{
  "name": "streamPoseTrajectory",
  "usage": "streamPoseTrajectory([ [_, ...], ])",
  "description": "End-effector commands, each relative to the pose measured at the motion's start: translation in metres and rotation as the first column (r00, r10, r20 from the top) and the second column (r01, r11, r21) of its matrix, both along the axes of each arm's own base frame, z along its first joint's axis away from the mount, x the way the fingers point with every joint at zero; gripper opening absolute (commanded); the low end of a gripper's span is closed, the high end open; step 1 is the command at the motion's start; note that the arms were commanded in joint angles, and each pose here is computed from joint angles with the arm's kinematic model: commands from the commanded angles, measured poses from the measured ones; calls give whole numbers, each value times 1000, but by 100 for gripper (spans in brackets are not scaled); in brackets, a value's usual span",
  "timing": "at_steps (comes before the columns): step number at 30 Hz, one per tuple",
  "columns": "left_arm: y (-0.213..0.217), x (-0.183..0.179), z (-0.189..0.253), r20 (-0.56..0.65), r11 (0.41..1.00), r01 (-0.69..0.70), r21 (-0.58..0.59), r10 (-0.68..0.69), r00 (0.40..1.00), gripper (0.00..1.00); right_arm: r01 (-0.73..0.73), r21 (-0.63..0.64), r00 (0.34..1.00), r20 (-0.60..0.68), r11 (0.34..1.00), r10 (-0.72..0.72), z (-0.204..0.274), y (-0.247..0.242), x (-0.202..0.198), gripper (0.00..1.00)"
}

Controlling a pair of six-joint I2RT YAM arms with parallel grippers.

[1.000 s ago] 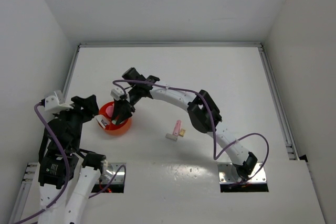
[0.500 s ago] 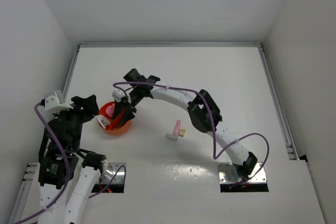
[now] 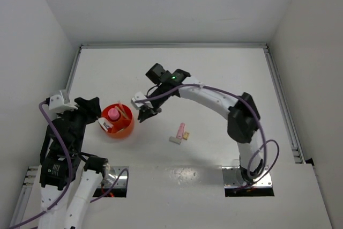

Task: Sort the stationery into containers
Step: Place the pen in the storage box, then pick up the pen from the center of the board.

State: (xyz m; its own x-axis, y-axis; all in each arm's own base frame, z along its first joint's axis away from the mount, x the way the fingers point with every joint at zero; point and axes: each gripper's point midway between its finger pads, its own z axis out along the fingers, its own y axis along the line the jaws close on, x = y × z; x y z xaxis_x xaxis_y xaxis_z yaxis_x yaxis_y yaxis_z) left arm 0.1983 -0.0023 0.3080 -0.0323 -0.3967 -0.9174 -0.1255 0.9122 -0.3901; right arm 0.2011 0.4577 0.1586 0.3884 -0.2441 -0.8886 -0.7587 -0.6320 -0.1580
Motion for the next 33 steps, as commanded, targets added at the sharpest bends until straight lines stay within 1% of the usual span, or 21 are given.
streamPoseTrajectory([
  [1, -7, 3, 22, 56, 999, 43, 22, -45, 997, 55, 15, -142, 967, 255, 990, 22, -7, -66, 8, 18],
  [2, -9, 4, 17, 46, 998, 53, 23, -54, 998, 55, -33, -193, 953, 290, 981, 89, -31, -88, 3, 25],
  [3, -9, 6, 16, 49, 998, 53, 23, -54, 997, 55, -40, -221, 934, 337, 974, 115, -35, -106, 4, 38],
  [4, -11, 9, 18, 56, 998, 62, 22, -63, 996, 55, -33, -279, 904, 402, 960, 148, -49, -124, 13, 42],
  [5, -12, 11, 15, 53, 998, 62, 22, -63, 997, 56, -67, -331, 886, 414, 941, 209, -77, -146, 7, 44],
  [6, -14, 14, 9, 34, 997, 74, 23, -75, 997, 59, -57, -355, 865, 449, 933, 224, -88, -156, 12, 45],
  [7, -16, 15, 13, 47, 996, 86, 22, -87, 995, 59, -19, -387, 828, 510, 922, 231, -99, -165, 29, 45],
  [8, -19, 18, 10, 39, 995, 97, 22, -98, 994, 61, -25, -414, 815, 519, 910, 258, -113, -178, 32, 47],
  [10, -19, 21, 10, 39, 995, 97, 22, -98, 994, 63, -6, -415, 766, 583, 910, 271, -121, -182, 49, 47],
  [13, -21, 21, 10, 39, 994, 106, 22, -107, 993, 63, -44, -438, 735, 595, 898, 326, -138, -190, 58, 48],
  [16, -20, 20, 8, 29, 994, 107, 33, -108, 994, 63, -55, -434, 717, 609, 899, 338, -140, -187, 73, 48],
  [22, -16, 16, 6, 27, 995, 86, 43, -87, 996, 64, -76, -434, 719, 600, 898, 351, -150, -183, 85, 48],
  [24, -15, 15, 4, 18, 995, 87, 44, -87, 996, 64, -96, -453, 732, 571, 886, 371, -157, -186, 81, 48],
  [33, -15, 15, 4, 16, 995, 87, 53, -88, 996, 64, -176, -533, 747, 475, 828, 465, -162, -210, 60, 48],
])
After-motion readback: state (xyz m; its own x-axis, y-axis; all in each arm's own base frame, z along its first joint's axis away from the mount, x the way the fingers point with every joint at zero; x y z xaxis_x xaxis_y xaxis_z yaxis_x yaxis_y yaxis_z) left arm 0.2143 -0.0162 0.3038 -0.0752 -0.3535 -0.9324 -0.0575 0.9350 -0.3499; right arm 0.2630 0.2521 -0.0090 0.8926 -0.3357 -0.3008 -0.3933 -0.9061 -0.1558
